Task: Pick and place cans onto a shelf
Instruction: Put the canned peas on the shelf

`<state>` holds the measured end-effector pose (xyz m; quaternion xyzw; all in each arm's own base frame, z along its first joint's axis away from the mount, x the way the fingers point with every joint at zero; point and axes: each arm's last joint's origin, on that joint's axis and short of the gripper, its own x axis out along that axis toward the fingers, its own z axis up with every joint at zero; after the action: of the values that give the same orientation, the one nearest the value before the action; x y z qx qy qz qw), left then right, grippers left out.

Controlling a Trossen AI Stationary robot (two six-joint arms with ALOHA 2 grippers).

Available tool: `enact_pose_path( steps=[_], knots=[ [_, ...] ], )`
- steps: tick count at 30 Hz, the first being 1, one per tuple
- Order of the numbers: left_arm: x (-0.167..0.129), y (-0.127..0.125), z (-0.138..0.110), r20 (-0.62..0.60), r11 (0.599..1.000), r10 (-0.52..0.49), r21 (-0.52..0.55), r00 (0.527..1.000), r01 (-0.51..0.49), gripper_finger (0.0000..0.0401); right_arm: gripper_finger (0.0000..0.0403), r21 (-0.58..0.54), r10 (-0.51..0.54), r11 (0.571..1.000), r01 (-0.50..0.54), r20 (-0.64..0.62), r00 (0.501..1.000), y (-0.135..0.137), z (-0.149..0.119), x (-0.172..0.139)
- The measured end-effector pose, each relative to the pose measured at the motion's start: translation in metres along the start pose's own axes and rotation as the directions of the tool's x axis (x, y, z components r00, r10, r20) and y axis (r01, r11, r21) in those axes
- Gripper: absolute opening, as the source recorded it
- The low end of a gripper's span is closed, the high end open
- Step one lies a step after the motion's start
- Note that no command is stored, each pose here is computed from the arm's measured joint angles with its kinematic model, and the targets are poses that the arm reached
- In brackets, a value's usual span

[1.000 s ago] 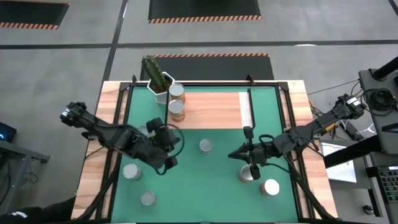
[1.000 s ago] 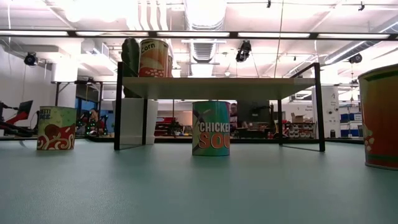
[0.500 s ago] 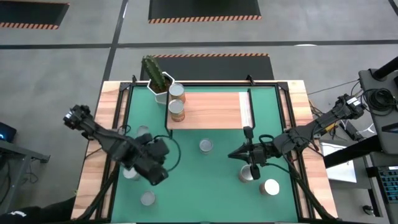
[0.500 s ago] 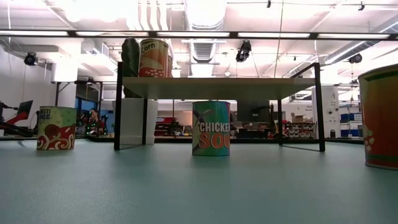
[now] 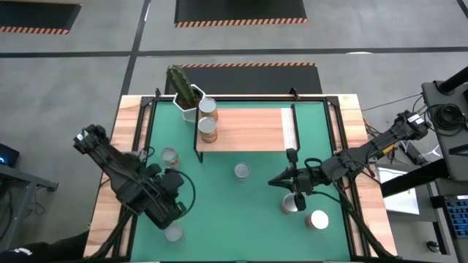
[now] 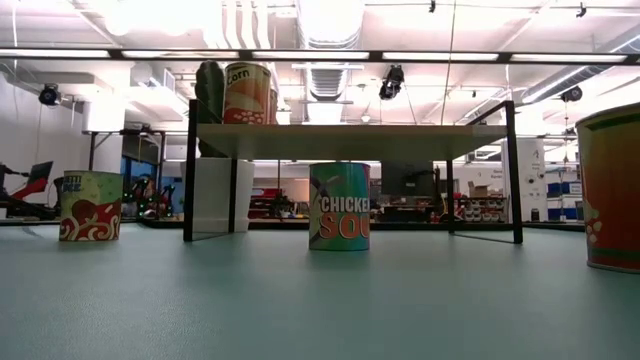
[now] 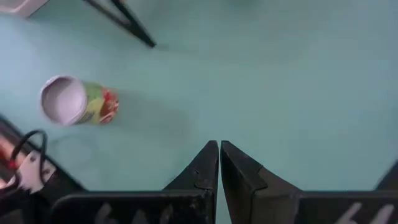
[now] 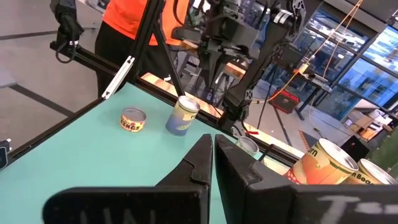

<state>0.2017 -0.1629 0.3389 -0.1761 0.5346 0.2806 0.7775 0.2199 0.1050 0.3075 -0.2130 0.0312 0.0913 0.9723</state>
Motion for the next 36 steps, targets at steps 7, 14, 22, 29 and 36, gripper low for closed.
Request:
enact_pose_path(
  steps=[7, 14, 22, 29, 36],
  knots=[
    [0.014, 0.006, -0.008, -0.051, 0.998, 0.06, -0.033, 0.997, -0.062, 0.0, 0.0009, -0.001, 0.0, 1.0, 0.0, -0.001, 1.0, 0.0, 0.0, 0.0],
    [0.026, 0.008, -0.015, -0.117, 0.992, 0.103, -0.062, 0.988, -0.111, 0.0, 0.0009, -0.003, 0.001, 1.0, -0.001, -0.001, 1.0, 0.0, 0.0, 0.0],
    [0.033, 0.016, -0.023, -0.289, 0.956, 0.113, -0.228, 0.951, -0.183, 0.002, 0.0009, -0.004, 0.0, 1.0, 0.0, -0.001, 1.0, 0.0, 0.0, 0.0],
    [0.045, 0.021, -0.032, -0.384, 0.925, 0.095, -0.306, 0.918, -0.224, 0.0133, 0.0009, -0.004, 0.0, 1.0, 0.0, -0.003, 1.0, 0.0, -0.001, 0.0],
    [0.057, 0.024, -0.039, -0.412, 0.908, 0.131, -0.316, 0.902, -0.276, 0.0284, 0.0009, -0.007, 0.004, 1.0, -0.004, -0.01, 1.0, 0.001, -0.001, 0.0]
  ],
)
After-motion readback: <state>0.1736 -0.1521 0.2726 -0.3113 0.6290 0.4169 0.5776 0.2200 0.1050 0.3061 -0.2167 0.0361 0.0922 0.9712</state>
